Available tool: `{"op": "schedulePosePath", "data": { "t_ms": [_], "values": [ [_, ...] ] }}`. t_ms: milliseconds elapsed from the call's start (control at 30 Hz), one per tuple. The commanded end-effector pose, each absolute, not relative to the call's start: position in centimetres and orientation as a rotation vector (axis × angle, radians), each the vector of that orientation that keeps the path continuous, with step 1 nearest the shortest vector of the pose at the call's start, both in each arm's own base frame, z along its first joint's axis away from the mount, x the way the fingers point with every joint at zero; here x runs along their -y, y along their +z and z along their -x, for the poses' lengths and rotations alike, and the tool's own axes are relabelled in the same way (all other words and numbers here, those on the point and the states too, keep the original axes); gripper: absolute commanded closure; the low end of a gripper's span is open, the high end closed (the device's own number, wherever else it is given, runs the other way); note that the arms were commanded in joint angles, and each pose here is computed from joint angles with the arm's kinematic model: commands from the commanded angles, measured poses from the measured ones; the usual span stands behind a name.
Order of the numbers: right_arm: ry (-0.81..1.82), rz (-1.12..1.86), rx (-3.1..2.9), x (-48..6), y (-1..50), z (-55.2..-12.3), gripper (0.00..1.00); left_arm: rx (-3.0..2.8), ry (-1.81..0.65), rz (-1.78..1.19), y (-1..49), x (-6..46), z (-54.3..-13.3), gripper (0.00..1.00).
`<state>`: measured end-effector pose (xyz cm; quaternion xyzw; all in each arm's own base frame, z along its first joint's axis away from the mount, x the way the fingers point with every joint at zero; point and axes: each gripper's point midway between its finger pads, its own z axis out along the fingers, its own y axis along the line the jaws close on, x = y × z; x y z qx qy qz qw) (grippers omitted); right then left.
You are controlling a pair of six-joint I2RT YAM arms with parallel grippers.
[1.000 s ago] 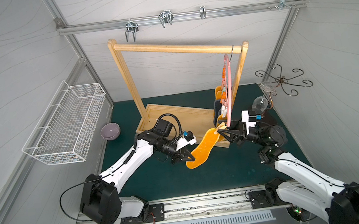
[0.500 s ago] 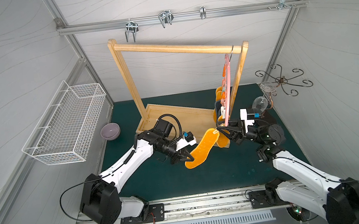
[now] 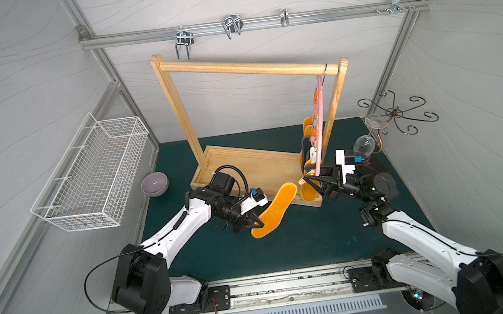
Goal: Take the shoe insoles off the hanger
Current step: Open the clamp at the hanger, then place the insole at the center of the board.
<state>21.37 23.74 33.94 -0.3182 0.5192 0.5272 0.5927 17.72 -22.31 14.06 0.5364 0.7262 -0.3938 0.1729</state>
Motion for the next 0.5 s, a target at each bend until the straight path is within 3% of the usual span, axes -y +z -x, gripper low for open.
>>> {"op": "schedulePosePath", "data": {
  "t_ms": [0,100,467],
  "values": [
    [1.198,0.696,-1.227,-23.2,34.1,-21.8,0.41,-2.028,-1.035,-1.501,14.3,21.1,-18.7,1.00],
    [1.192,0.686,-1.261,-23.1,33.5,-21.8,0.34,-2.063,-1.006,-1.432,14.2,20.1,-19.7,1.00],
    [1.099,0.739,-1.364,-22.9,31.1,-20.6,0.28,-2.280,-0.756,-1.261,11.3,14.9,-21.9,1.00]
  ]
}}
